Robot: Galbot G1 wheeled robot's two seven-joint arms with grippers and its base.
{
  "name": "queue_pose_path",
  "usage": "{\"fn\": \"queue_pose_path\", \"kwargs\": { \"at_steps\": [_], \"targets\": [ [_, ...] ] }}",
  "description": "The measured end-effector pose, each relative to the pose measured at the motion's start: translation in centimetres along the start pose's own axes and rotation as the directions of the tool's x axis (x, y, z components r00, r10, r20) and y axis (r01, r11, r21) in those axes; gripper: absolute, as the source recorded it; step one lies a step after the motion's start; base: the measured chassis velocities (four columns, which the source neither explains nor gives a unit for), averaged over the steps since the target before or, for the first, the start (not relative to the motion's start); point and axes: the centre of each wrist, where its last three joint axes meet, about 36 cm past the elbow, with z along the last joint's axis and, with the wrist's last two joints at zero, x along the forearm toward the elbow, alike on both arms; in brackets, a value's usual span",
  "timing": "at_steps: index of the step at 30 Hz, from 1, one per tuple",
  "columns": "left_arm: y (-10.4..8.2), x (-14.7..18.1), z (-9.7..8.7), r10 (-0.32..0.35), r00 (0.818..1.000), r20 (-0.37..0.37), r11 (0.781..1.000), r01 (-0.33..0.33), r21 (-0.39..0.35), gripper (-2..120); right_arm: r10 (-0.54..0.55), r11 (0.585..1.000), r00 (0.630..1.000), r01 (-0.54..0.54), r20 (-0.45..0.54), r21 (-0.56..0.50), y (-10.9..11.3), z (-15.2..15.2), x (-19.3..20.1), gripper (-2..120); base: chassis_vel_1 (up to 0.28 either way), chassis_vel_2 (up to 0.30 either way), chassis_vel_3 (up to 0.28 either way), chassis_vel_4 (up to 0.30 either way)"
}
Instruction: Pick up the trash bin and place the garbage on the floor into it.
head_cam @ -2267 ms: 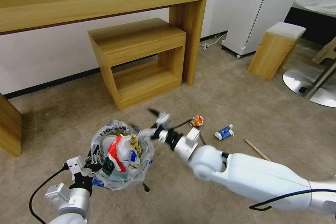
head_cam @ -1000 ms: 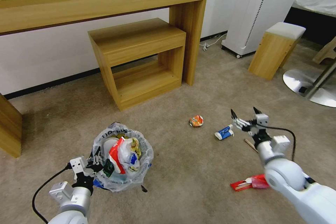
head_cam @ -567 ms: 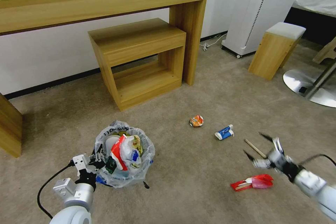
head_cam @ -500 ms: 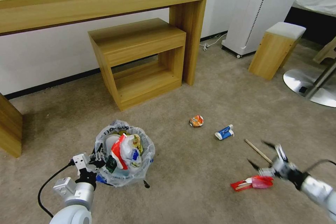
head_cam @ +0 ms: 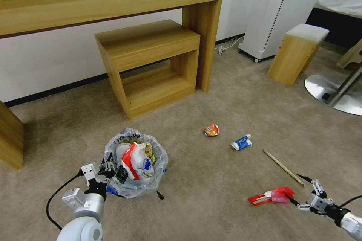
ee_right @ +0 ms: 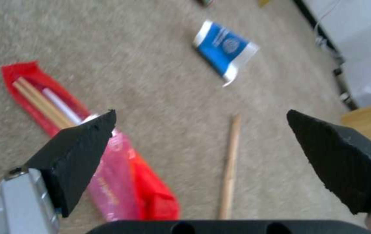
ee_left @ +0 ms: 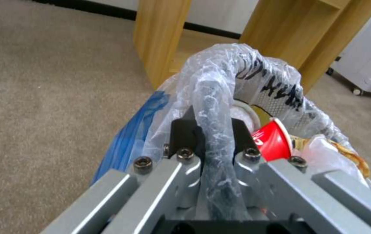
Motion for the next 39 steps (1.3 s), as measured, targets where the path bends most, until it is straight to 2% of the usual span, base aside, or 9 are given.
{"fn": "queue_pose_path", "kwargs": {
  "at_steps": [1, 4, 10, 18, 25, 39],
  "targets": [
    [0.0, 0.0, 0.0, 0.0, 1.0, 0.0, 1.0, 0.0, 0.0, 3, 0.0, 1.0, 1.0, 0.0, 0.0, 0.0, 0.0, 0.0, 0.0, 100, 0.0, 0.0, 0.0, 0.0],
    [0.1, 0.0, -0.1, -0.003, 1.0, 0.004, 1.0, 0.003, 0.001, 3, -0.027, 1.0, 0.999, 0.027, -0.023, -0.014, 2.1, 0.9, -1.3, 100, 0.0, 0.0, 0.0, 0.0],
    [0.3, 0.1, -0.2, -0.01, 1.0, 0.011, 1.0, 0.01, 0.0, 3, -0.051, 0.999, 0.997, 0.05, -0.053, -0.021, 3.5, 2.0, -2.9, 100, 0.0, 0.0, 0.0, 0.0],
    [0.4, 0.2, -0.3, -0.01, 1.0, 0.013, 1.0, 0.01, 0.0, 3, -0.033, 0.999, 0.997, 0.031, -0.07, -0.029, 4.0, 2.7, -5.9, 100, 0.0, 0.0, 0.0, 0.0],
    [0.3, 0.1, -0.6, -0.004, 1.0, 0.02, 1.0, 0.004, 0.0, 3, -0.036, 0.999, 0.996, 0.032, -0.086, -0.043, 4.3, 3.3, -6.4, 100, 0.0, 0.0, 0.0, 0.0],
    [0.0, 0.3, -0.6, 0.003, 1.0, 0.019, 1.0, -0.003, 0.002, 3, -0.062, 0.995, 0.992, 0.053, -0.109, -0.085, 6.8, 4.0, -8.1, 98, 0.0, 0.0, 0.0, 0.0]
  ]
}}
